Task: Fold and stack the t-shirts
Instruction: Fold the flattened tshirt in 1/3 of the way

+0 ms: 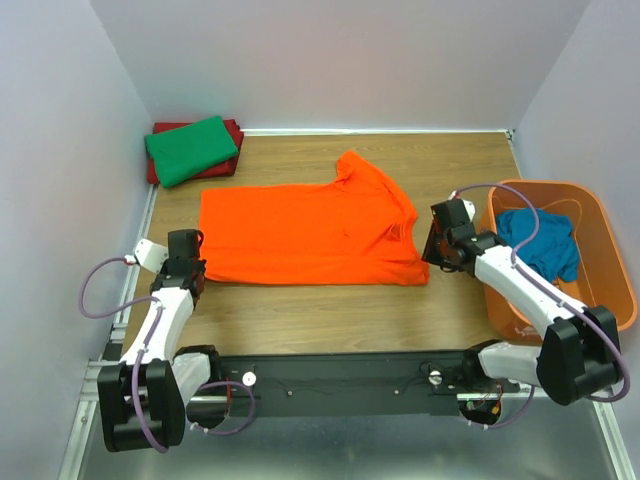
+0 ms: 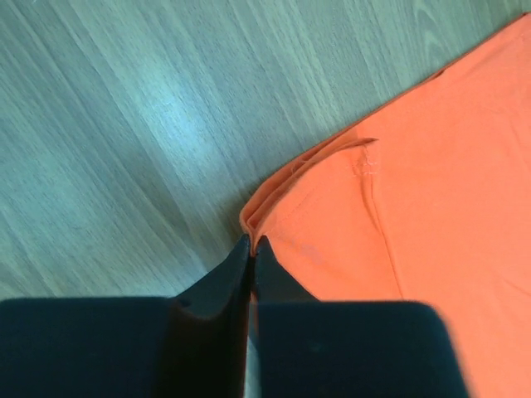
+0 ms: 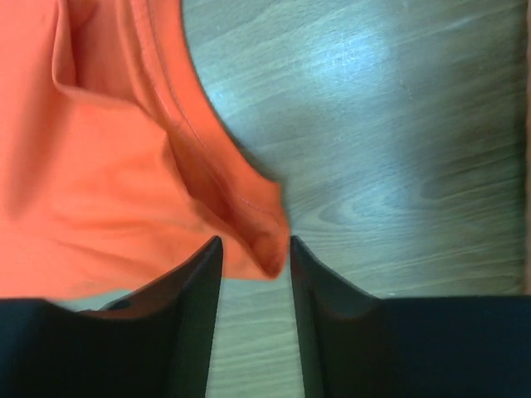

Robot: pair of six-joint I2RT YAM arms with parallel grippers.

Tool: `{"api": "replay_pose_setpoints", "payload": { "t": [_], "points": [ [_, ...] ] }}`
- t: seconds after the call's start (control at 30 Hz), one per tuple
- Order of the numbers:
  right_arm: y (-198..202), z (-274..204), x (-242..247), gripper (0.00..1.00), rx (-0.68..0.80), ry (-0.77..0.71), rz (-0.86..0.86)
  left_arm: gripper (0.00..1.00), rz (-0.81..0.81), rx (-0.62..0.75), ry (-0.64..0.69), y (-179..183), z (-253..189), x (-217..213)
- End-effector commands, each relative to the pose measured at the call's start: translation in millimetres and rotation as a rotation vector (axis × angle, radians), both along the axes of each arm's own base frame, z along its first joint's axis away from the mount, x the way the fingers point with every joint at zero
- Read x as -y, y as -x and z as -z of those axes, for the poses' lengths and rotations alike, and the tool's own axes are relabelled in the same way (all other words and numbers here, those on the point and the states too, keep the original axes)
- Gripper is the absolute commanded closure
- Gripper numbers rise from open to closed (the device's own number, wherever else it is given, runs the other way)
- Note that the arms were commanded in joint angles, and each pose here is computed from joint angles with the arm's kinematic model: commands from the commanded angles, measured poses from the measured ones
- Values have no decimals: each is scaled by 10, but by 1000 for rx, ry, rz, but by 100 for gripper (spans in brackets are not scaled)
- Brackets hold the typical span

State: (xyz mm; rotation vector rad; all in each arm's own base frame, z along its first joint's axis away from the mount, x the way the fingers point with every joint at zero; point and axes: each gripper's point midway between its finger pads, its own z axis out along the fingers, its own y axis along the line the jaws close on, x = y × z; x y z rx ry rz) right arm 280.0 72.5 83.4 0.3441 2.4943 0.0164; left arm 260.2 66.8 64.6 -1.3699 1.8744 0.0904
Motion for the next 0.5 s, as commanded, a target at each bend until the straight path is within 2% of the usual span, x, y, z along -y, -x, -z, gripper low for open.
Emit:
{"api": "replay_pose_setpoints", "payload": {
  "t": [0.0,0.07,0.2,0.33,0.47],
  "points": [
    [116,-29,-8,47,-8,-42,15,76,-47,-15,-23,112,13,-82],
    [98,-127,-66,42,17,-78,-1,62,-47,-6,-28,106,-41,-88],
    [-1,-263,-227,45,39,-139,-43,52,-52,38,-58,74,-263,-133],
    [-145,-351,-460,46,72,-210,-81,50,-75,95,-116,32,-642,-233],
    [-296,-351,-797,49,115,-298,-120,53,13,172,-141,-169,-1011,-176]
  ]
}}
